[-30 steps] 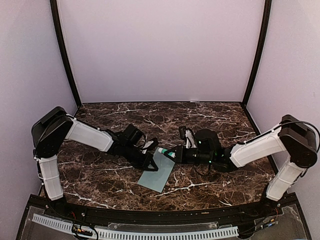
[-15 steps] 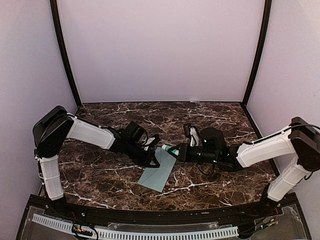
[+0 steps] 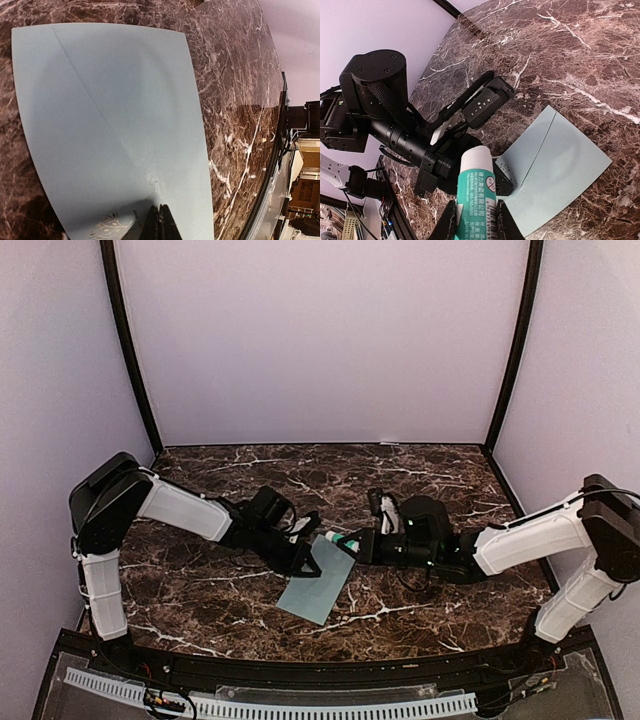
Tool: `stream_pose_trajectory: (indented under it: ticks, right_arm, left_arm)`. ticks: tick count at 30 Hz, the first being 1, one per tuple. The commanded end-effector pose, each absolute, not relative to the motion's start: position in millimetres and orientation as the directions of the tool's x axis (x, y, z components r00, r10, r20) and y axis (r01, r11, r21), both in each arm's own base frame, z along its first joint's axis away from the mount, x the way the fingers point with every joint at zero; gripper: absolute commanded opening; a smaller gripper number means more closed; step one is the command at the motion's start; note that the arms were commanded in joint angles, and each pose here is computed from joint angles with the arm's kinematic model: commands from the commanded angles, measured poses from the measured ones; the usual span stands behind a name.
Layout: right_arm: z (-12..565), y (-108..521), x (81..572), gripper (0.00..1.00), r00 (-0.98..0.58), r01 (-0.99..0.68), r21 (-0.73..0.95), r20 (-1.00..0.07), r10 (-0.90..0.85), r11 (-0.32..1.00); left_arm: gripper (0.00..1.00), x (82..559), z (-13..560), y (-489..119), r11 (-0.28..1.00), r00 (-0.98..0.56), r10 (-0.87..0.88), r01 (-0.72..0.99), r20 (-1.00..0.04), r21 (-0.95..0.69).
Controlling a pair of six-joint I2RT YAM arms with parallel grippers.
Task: Place the letter into the envelope and seal it
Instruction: Seal the envelope flap on the envelope.
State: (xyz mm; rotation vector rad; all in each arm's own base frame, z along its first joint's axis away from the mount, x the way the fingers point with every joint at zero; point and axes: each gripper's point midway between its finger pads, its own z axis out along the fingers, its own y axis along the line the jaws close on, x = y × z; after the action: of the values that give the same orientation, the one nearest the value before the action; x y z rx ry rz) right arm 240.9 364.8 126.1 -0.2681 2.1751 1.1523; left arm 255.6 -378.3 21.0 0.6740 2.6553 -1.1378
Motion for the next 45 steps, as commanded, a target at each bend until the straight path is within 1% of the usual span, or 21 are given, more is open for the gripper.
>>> stream_pose_trajectory:
  ticks: [1, 6, 12, 19, 22, 27, 33, 37, 45]
  right_arm:
    - [144, 360, 244, 0.09, -0.732, -0.476, 0.655, -0.665, 0.148, 0.586]
    - [144, 356, 245, 0.09, -0.727, -0.473, 0.648, -0.670, 0.151, 0.598]
    - [143, 355, 245, 0.10, -0.730, -0.469, 0.650, -0.667, 0.152, 0.598]
    - [142, 355, 245, 0.09, -0.731, -0.469, 0.652, -0.665, 0.152, 0.596]
    - [144, 354, 245, 0.10, -0.728, -0.469, 0.650, -0.668, 0.155, 0.598]
    - [146, 352, 246, 0.10, -0.723, -0.466, 0.646, -0.672, 0.160, 0.605]
    - [145, 350, 246, 0.09, -0.723, -0.462, 0.642, -0.672, 0.159, 0.611]
    - [144, 351, 246, 0.10, -0.725, -0.464, 0.643, -0.670, 0.156, 0.609]
    - [142, 352, 245, 0.10, -0.728, -0.463, 0.646, -0.668, 0.156, 0.607]
  left_arm:
    - [0.00, 260, 18, -377, 0.643, -0.891, 0.330, 0.454, -0.312, -0.616]
    - [0.00, 271, 29, -385, 0.633, -0.879, 0.322, 0.476, -0.352, -0.611]
    - [0.00, 265, 2, -375, 0.664, -0.897, 0.322, 0.443, -0.303, -0.602]
    - [0.00, 258, -12, -370, 0.675, -0.908, 0.321, 0.419, -0.270, -0.608]
    - [0.00, 261, -4, -372, 0.671, -0.903, 0.317, 0.429, -0.289, -0.605]
    - [0.00, 276, 23, -385, 0.645, -0.887, 0.302, 0.459, -0.349, -0.611]
    - [0.00, 286, 25, -388, 0.648, -0.875, 0.291, 0.478, -0.388, -0.592]
    - [0.00, 282, 6, -384, 0.666, -0.889, 0.295, 0.454, -0.351, -0.592]
    - [0.00, 272, -10, -373, 0.688, -0.898, 0.309, 0.438, -0.312, -0.579]
